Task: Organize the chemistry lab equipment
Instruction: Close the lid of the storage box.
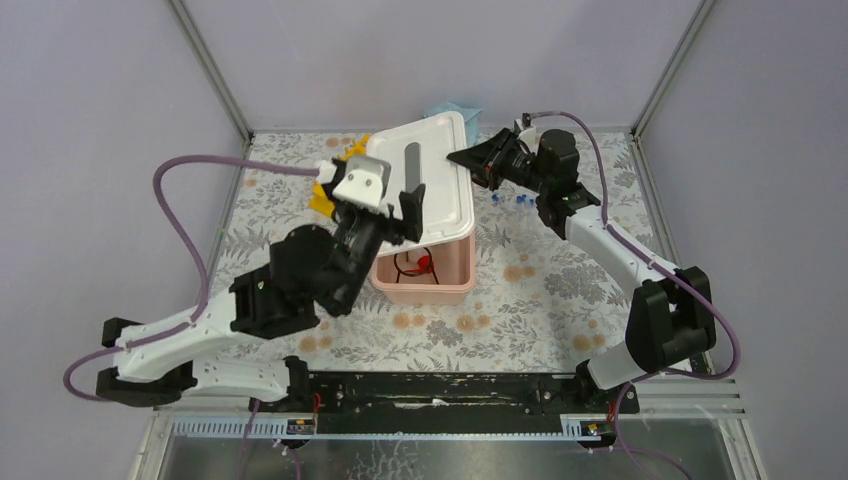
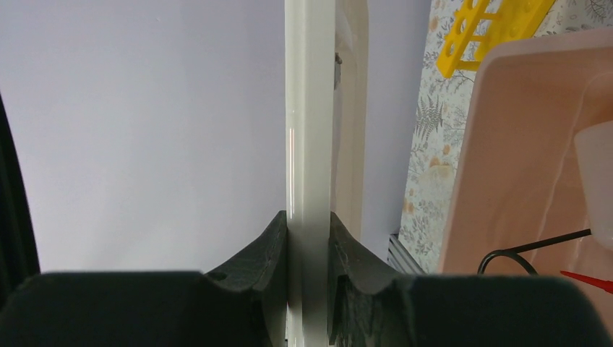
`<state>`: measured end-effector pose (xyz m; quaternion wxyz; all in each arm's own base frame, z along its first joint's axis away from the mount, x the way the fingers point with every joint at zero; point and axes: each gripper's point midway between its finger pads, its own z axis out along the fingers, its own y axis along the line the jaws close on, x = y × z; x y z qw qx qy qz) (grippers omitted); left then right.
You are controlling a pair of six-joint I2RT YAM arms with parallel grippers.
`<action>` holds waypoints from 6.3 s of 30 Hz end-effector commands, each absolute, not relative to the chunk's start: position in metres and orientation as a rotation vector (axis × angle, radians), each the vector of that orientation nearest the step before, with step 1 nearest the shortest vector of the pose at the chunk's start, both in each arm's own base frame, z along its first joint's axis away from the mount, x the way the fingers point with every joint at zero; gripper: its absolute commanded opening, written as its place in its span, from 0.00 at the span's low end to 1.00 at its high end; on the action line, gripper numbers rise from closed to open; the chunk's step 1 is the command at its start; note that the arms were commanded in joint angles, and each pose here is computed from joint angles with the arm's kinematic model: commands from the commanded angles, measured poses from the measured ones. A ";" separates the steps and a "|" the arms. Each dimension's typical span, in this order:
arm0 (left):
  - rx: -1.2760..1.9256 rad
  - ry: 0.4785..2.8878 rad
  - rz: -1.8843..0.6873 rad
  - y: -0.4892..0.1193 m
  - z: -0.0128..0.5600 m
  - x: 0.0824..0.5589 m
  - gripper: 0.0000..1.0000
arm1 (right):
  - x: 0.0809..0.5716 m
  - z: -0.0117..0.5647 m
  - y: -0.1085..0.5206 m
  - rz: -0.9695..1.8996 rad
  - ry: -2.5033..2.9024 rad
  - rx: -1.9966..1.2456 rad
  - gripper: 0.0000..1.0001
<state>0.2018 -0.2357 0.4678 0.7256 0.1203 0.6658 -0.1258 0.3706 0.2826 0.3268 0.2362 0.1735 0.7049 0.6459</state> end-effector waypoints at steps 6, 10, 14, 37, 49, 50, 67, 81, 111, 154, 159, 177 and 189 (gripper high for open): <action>0.250 1.622 -0.420 -0.230 0.425 0.310 0.82 | 0.356 0.332 0.300 1.760 1.842 0.306 0.00; 0.119 1.674 -0.503 -0.198 0.390 0.341 0.82 | 0.351 0.317 0.303 1.719 1.851 0.322 0.00; 0.030 1.709 -0.559 -0.171 0.361 0.356 0.81 | 0.347 0.303 0.305 1.677 1.853 0.332 0.00; -0.140 1.843 -0.797 -0.138 0.262 0.353 0.80 | 0.356 0.264 0.288 1.583 1.879 0.401 0.00; -0.194 1.881 -0.798 -0.132 0.237 0.338 0.71 | 0.357 0.249 0.275 1.544 1.914 0.418 0.00; -0.207 1.889 -0.787 -0.130 0.233 0.337 0.69 | 0.357 0.248 0.274 1.538 1.915 0.421 0.00; -0.245 2.043 -0.799 -0.132 0.185 0.330 0.40 | 0.354 0.224 0.264 1.516 1.970 0.445 0.02; -0.225 2.096 -0.830 -0.139 0.169 0.329 0.32 | 0.344 0.206 0.262 1.511 2.009 0.452 0.03; -0.029 2.170 -0.841 -0.173 0.164 0.329 0.20 | 0.348 0.185 0.250 1.371 2.064 0.486 0.33; 0.007 2.173 -0.823 -0.182 0.168 0.329 0.19 | 0.353 0.190 0.201 0.829 2.226 0.352 0.50; 0.010 2.174 -0.822 -0.183 0.168 0.330 0.19 | 0.350 0.183 0.202 0.823 2.253 0.339 0.51; 0.005 2.198 -0.778 -0.182 0.157 0.328 0.21 | 0.341 0.145 0.205 0.766 2.374 0.324 0.51; -0.134 2.140 -0.526 -0.142 0.174 0.341 0.33 | 0.356 0.181 0.192 0.642 2.302 0.246 0.52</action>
